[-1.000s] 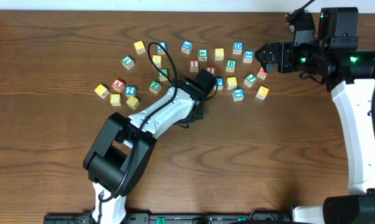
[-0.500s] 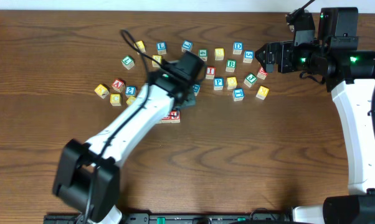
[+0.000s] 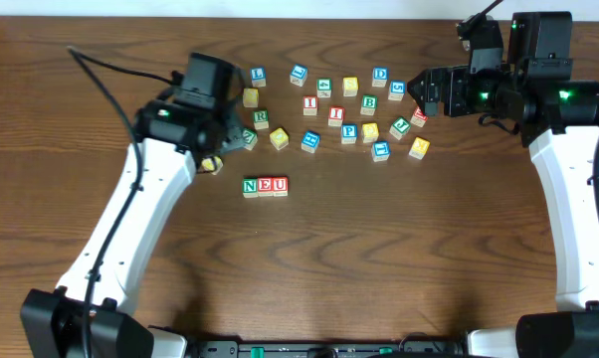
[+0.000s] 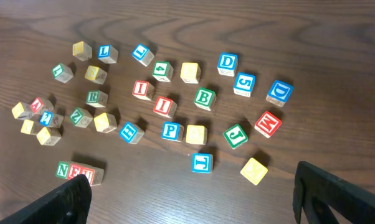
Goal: Spell out NEURIPS
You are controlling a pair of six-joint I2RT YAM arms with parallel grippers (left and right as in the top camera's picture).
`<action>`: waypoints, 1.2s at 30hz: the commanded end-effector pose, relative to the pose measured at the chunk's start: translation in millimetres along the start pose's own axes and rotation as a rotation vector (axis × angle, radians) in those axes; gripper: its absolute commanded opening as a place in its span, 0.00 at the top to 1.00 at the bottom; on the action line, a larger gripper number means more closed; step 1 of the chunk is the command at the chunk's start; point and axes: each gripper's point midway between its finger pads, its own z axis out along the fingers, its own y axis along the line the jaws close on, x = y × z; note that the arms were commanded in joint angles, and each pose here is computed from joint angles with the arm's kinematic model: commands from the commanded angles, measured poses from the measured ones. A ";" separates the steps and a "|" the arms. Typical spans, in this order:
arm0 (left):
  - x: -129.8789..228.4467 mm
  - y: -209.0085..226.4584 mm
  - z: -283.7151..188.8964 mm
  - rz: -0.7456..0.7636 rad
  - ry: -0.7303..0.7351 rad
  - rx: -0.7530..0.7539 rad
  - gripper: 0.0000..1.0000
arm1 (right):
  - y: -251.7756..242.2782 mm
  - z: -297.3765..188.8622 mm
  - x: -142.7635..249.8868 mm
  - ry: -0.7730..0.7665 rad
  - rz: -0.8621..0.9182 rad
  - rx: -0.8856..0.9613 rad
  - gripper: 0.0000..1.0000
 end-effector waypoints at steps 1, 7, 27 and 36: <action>-7.1 3.7 -8.0 0.023 0.004 0.043 0.91 | -1.0 1.3 1.4 0.005 -0.006 -0.005 0.01; -10.0 13.9 -6.9 0.033 0.009 0.034 0.91 | -1.0 1.3 1.4 0.005 -0.006 -0.005 0.01; -15.8 11.1 -6.3 0.078 -0.014 0.043 0.91 | -1.0 1.3 1.4 0.005 -0.006 -0.005 0.01; -25.1 5.9 -2.3 0.075 -0.046 0.058 0.91 | -1.0 1.3 1.4 0.005 -0.006 -0.005 0.01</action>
